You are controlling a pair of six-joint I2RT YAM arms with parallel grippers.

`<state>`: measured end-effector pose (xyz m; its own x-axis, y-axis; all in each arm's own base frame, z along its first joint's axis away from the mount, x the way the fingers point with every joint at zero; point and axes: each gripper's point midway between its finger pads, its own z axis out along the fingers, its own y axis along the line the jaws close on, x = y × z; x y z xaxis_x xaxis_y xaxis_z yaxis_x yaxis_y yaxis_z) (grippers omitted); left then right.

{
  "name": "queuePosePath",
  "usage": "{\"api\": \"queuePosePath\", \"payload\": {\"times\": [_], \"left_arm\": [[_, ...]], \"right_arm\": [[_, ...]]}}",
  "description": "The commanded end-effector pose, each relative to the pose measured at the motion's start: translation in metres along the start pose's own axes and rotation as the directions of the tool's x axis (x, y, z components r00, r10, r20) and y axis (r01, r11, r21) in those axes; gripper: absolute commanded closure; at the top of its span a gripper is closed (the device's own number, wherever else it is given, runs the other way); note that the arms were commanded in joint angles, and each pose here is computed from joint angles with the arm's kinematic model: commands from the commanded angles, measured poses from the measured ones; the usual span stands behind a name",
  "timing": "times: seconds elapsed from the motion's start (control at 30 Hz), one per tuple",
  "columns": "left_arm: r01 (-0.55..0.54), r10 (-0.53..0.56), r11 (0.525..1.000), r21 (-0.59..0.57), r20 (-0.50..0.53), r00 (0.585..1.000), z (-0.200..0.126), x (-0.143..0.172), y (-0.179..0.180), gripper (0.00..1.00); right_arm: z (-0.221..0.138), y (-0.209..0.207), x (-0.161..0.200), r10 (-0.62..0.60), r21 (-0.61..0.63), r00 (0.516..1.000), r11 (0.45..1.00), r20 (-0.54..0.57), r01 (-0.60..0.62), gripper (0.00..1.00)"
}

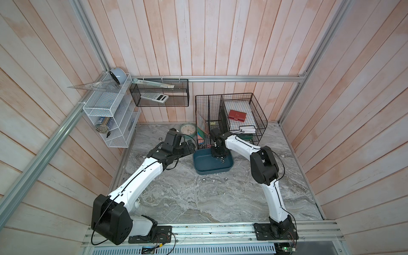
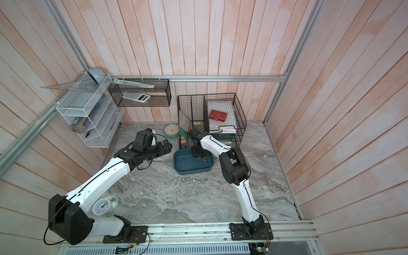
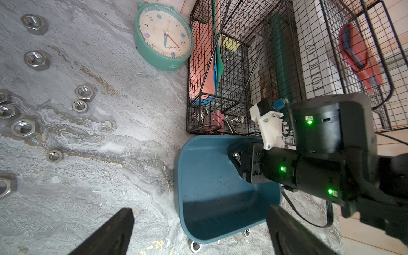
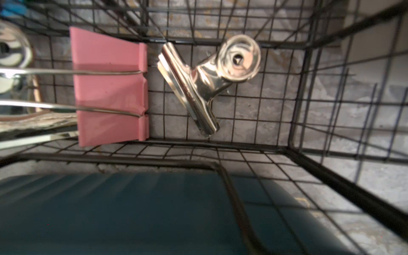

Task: Put the nuts on the desktop into the storage box
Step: Place the nut in the storage box, then pick up the nut from the center of the board.

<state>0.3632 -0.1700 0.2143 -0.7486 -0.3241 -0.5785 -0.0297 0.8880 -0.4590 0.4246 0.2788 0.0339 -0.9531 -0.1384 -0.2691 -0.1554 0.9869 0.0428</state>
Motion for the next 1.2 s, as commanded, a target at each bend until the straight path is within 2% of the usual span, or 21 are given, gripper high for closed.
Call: {"api": "queuePosePath", "payload": {"times": [0.0, 0.37, 0.63, 0.67, 1.17], "left_arm": [[0.0, -0.001, 1.0, 0.003, 0.025, 1.0, -0.007, -0.005, 0.001, 0.0], [0.005, -0.005, 1.0, 0.012, 0.021, 1.0, -0.005, -0.004, -0.001, 0.0], [0.007, -0.008, 1.0, 0.022, 0.024, 1.0, -0.005, -0.005, -0.002, 0.0], [0.007, -0.007, 1.0, 0.025, 0.023, 1.0, -0.005, -0.004, -0.002, 0.0], [0.005, -0.005, 0.998, 0.057, -0.002, 1.0, 0.006, -0.006, -0.012, 0.0]], "right_arm": [[-0.004, 0.003, -0.001, -0.023, 0.008, 1.0, 1.0, -0.003, 0.023, 0.46], [-0.048, 0.003, -0.008, -0.027, -0.01, 0.998, 1.0, 0.057, 0.028, 0.26], [-0.091, -0.012, -0.005, -0.013, 0.021, 0.991, 1.0, 0.132, 0.011, 0.07], [-0.096, -0.015, -0.004, -0.008, 0.029, 0.99, 1.0, 0.138, 0.004, 0.02], [-0.146, -0.061, 0.008, 0.079, 0.13, 0.961, 0.985, 0.266, -0.117, 0.02]]}}
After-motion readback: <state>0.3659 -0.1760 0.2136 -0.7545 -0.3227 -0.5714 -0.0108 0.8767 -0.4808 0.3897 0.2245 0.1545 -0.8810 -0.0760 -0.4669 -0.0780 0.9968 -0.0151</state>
